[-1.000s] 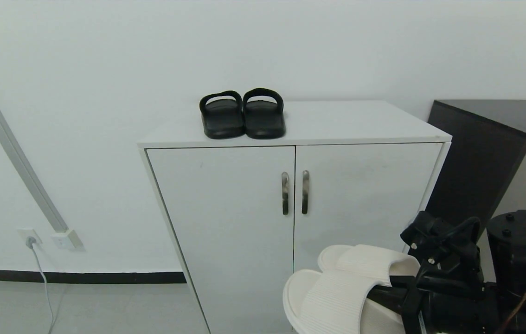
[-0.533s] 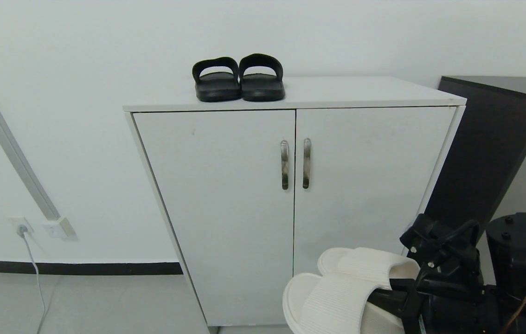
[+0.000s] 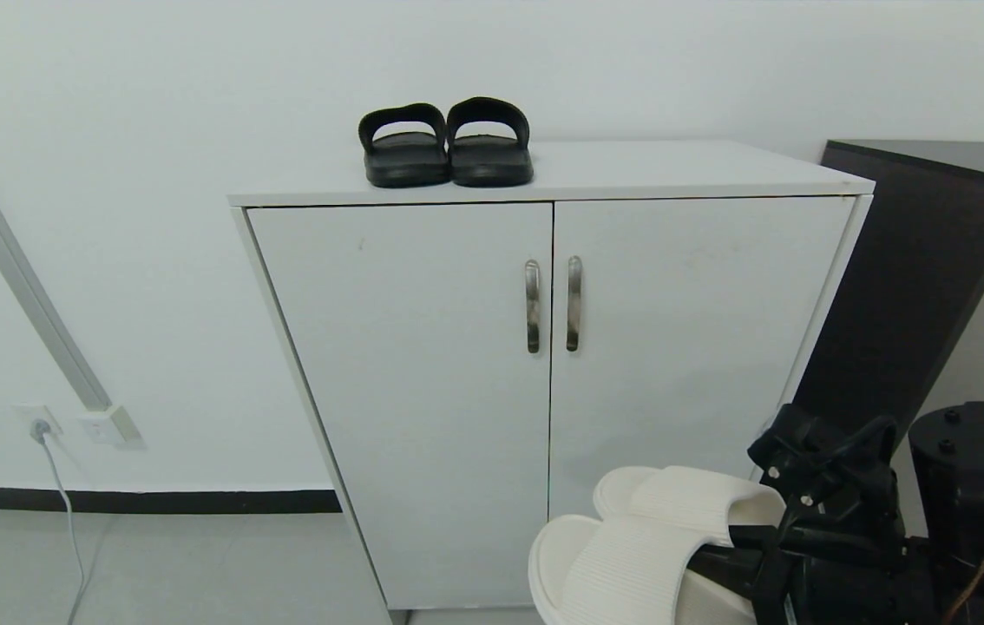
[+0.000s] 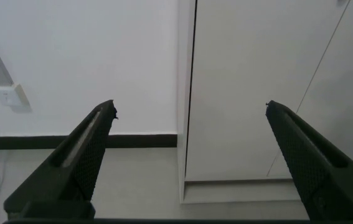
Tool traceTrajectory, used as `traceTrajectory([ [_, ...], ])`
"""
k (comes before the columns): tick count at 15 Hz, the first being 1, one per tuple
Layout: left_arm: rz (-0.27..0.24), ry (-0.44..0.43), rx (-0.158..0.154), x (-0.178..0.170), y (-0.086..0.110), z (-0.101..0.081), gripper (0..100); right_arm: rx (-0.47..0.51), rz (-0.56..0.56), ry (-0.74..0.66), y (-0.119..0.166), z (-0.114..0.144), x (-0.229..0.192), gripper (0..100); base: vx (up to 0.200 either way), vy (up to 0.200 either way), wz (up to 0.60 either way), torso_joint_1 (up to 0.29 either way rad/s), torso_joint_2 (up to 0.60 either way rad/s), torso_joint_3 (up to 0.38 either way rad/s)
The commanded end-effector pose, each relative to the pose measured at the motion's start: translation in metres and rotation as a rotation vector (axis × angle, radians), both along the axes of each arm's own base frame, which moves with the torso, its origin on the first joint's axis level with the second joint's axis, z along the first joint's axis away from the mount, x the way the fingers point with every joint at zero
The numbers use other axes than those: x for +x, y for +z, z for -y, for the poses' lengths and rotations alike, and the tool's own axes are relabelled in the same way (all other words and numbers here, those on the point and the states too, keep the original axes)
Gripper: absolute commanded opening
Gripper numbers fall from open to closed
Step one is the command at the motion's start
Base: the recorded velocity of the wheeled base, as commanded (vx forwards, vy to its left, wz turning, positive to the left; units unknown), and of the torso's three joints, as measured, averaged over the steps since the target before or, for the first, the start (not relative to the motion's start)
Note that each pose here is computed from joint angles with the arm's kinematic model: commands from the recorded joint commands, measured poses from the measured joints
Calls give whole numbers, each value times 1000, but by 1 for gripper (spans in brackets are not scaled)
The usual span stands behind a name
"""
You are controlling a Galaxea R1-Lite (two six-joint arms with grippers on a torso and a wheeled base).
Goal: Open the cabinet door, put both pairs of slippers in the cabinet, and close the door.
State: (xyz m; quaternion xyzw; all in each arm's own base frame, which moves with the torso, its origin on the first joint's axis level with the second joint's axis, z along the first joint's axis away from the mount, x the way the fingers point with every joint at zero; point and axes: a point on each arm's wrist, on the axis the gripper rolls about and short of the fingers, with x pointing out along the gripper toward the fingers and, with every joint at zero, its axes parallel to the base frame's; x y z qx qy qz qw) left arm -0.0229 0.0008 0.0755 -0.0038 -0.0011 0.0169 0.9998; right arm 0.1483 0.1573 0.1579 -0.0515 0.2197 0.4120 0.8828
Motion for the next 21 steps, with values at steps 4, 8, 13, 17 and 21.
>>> traceTrajectory([
  [4,2,2,51,0,1,0,100,4,3,2,-1,0,0,0,0,0,0,-9,19,20],
  [8,54,-21,-26,-4,52,0,100,-6,32,17,-7,1,-2,0,0,0,0,-12,70,68],
  [13,-112,-333,-45,49,101,8,100,-6,35,18,-8,1,-1,0,0,0,0,0,0,0],
  [17,-174,-568,-45,92,110,17,100,-6,33,19,-8,1,-1,0,0,0,0,0,0,0],
  [21,-139,-782,-23,132,135,48,100,-7,33,16,-8,1,0,0,0,0,0,0,0,0],
])
